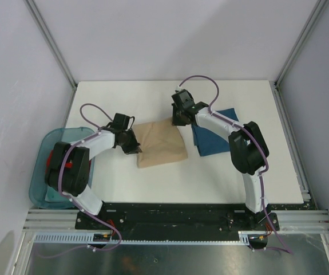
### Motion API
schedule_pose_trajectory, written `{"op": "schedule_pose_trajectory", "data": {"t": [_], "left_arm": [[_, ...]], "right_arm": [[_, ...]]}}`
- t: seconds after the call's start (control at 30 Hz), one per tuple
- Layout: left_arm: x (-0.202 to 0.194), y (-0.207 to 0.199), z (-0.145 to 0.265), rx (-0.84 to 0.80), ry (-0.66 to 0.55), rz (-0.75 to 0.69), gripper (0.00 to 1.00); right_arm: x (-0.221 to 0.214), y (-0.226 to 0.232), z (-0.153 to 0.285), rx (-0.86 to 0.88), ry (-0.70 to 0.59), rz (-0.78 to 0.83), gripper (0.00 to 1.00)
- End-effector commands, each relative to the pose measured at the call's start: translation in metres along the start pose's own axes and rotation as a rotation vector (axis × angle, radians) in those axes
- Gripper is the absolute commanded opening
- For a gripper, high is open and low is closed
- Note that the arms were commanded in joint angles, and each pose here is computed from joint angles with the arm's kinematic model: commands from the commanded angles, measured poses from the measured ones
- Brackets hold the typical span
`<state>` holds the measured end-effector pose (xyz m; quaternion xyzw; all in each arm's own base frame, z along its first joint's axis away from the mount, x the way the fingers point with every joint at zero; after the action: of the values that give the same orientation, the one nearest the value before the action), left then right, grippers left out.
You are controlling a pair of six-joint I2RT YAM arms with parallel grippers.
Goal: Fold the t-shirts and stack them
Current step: Put the neatly folded tshirt into the corner of the board with both arms
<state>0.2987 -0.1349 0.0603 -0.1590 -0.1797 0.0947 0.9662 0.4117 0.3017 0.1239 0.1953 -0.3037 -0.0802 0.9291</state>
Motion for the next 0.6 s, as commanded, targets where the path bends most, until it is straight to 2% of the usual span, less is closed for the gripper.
{"op": "schedule_pose_trajectory", "data": {"t": [0.0, 0.57], "left_arm": [[0.01, -0.021, 0.033, -0.07, -0.065, -0.01, 0.0], [0.027, -0.06, 0.083, -0.188, -0.142, -0.062, 0.0]], "right_arm": [[0.028, 0.016, 0.032, 0.023, -0.088, 0.012, 0.0], [0.062, 0.023, 0.088, 0.02, -0.196, 0.028, 0.0]]}}
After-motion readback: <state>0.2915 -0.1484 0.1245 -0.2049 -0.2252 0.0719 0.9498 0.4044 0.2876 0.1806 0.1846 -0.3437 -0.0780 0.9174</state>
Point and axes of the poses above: each gripper's point midway between its finger pads, its own z axis back along the fingers, its own y axis along the line the jaws close on, x = y × z, the point moved 4 cm from there along z, back along the fingers, and after that the axes turned 12 degrees about -z, right-handed, at the moved point
